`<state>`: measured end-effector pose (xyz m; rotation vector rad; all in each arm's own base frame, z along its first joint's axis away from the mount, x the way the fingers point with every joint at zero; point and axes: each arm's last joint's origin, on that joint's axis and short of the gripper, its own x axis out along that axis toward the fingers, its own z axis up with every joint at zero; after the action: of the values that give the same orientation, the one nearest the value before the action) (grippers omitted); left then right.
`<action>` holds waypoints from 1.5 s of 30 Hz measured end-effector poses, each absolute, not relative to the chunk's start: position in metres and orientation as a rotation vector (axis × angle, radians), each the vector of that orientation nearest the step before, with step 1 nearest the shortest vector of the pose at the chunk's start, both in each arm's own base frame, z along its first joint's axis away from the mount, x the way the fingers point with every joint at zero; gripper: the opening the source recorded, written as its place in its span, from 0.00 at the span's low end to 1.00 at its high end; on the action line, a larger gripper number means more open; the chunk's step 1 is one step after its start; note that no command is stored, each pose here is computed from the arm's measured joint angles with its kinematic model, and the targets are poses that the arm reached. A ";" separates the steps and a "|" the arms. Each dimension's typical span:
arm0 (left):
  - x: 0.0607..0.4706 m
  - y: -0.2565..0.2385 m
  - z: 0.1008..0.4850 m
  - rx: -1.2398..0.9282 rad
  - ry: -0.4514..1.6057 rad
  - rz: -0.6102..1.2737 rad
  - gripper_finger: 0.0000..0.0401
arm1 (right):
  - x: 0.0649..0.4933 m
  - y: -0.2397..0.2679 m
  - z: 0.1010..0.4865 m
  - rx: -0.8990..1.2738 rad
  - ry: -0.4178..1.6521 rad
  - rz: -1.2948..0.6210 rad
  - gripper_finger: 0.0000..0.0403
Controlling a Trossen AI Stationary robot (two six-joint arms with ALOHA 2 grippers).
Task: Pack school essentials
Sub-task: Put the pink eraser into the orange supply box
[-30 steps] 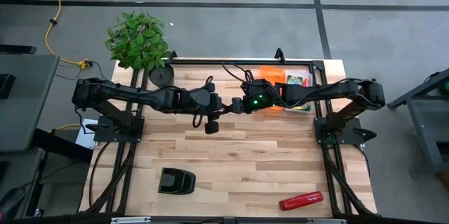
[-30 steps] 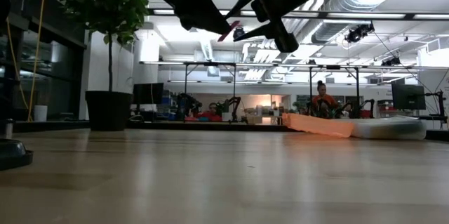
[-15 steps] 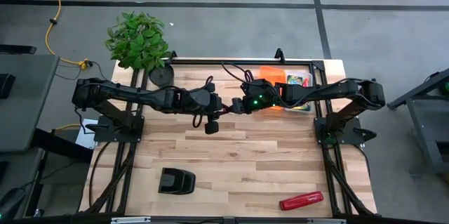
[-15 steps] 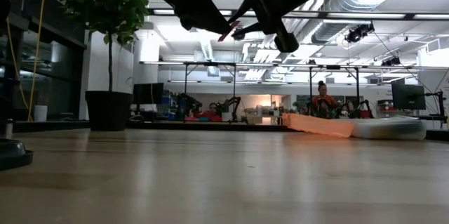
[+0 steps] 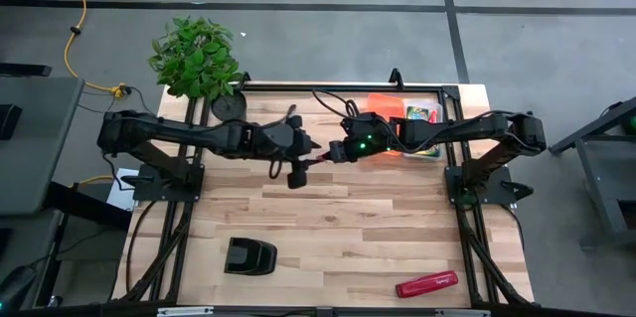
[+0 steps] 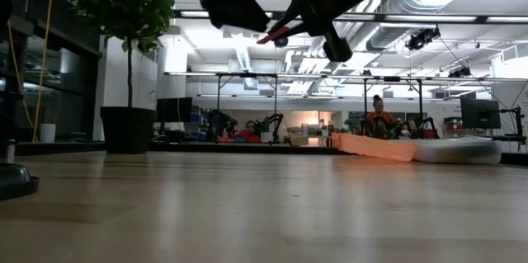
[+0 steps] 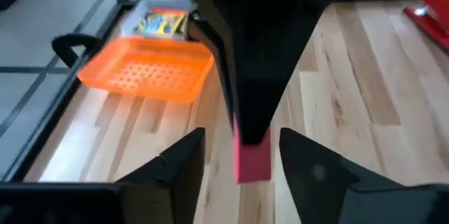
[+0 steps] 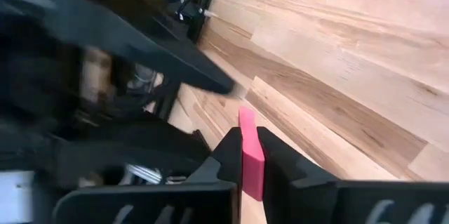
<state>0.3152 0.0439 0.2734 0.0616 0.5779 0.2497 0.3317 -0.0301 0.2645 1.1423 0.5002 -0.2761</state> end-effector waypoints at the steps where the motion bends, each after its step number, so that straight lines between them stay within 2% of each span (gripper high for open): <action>1: 0.312 0.044 0.278 0.061 0.574 0.251 0.44 | 0.331 -0.031 0.265 1.131 0.509 -0.272 0.03; 8: 0.258 0.045 0.323 0.014 0.522 0.287 0.47 | 0.310 -0.040 0.277 0.977 0.571 -0.255 0.01; 14: 0.207 0.041 0.360 -0.091 0.199 0.316 0.46 | 0.266 -0.043 0.297 0.747 0.575 -0.281 0.01; 18: 0.180 0.036 0.356 -0.176 -0.040 0.296 0.46 | 0.233 -0.038 0.301 0.618 0.409 -0.260 0.01; 22: 0.163 0.031 0.344 -0.230 -0.207 0.236 0.46 | 0.208 -0.031 0.299 0.495 0.087 -0.158 0.00; 25: 0.156 0.030 0.337 -0.239 -0.235 0.226 0.46 | 0.192 -0.026 0.294 0.373 -0.111 -0.092 0.00; 29: 0.152 0.029 0.335 -0.241 -0.244 0.231 0.46 | 0.180 -0.023 0.291 0.312 -0.243 -0.066 0.00; 42: 0.152 0.029 0.336 -0.247 -0.251 0.231 0.46 | 0.178 -0.023 0.290 0.320 -0.246 -0.065 0.00; 45: 0.152 0.029 0.336 -0.247 -0.251 0.231 0.46 | 0.180 -0.027 0.295 0.344 -0.183 -0.119 0.00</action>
<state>0.1518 0.0295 0.3356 -0.2466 -0.2505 0.2313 0.1799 -0.0266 0.2954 0.3445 -0.1827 -0.1192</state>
